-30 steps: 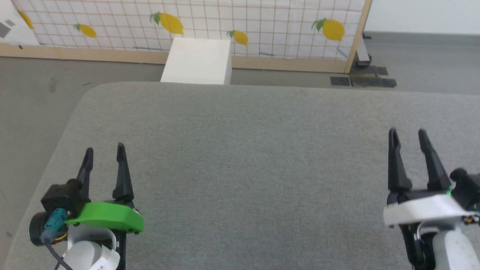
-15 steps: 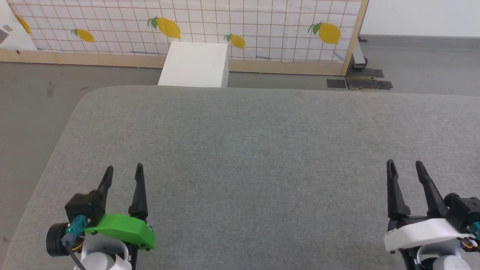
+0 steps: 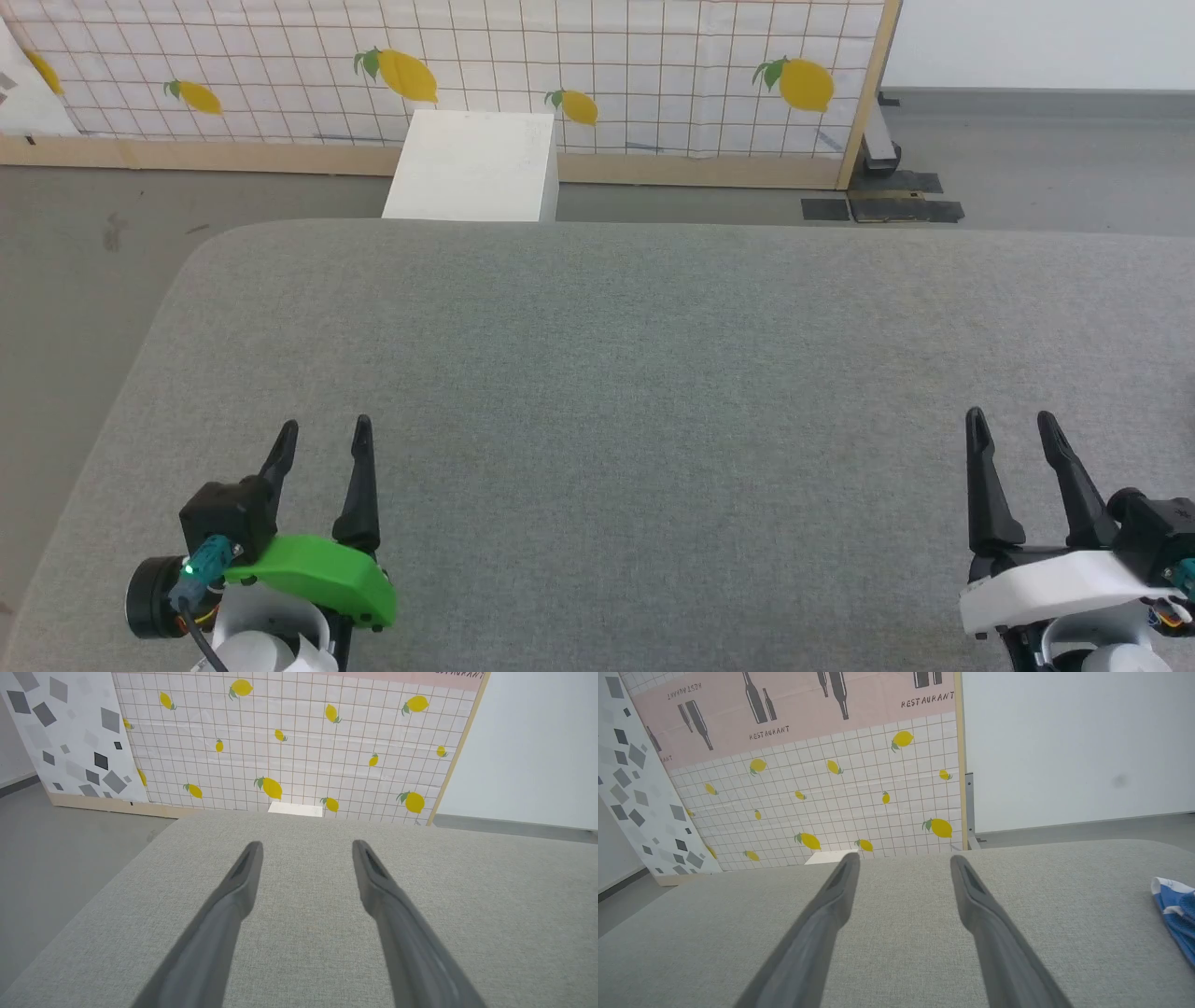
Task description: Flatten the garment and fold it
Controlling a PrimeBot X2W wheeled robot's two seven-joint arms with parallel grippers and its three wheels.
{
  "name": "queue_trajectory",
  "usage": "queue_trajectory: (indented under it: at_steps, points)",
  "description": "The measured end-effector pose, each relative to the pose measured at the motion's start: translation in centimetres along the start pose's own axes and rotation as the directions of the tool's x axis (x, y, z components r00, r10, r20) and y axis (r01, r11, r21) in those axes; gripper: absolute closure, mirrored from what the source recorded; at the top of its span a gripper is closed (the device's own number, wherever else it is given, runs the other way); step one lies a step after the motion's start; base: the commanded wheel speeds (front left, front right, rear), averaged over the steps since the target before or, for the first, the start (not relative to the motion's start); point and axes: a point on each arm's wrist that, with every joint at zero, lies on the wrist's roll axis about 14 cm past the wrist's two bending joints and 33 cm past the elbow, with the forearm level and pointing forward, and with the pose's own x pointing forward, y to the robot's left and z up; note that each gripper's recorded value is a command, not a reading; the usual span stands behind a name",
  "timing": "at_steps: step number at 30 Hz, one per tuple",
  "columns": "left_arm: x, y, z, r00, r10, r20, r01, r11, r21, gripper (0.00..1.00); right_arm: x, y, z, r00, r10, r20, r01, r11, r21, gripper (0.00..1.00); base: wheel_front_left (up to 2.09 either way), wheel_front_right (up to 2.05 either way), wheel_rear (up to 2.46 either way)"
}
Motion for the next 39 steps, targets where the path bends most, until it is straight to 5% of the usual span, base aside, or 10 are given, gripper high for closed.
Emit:
queue_trajectory:
  at_steps: [29,30,39]
  points:
    - [0.20,0.02,-0.77,1.000,0.001,-0.014,-0.001,1.000,-0.006,0.00,-0.05,-0.13,-0.46,1.000,-0.004,-0.018,0.004,1.000,0.001,0.00,0.00,0.00,0.00]
    - [0.21,-0.01,-0.76,1.000,0.001,-0.014,-0.001,1.000,-0.006,1.00,-0.07,-0.12,-0.46,1.000,-0.004,-0.018,0.004,1.000,0.001,1.00,0.00,0.00,0.00]
    - [0.26,-0.07,-0.77,1.000,0.001,-0.017,-0.001,1.000,-0.004,1.00,-0.10,-0.15,-0.45,1.000,-0.004,-0.020,0.004,1.000,-0.001,1.00,0.00,0.00,0.00]
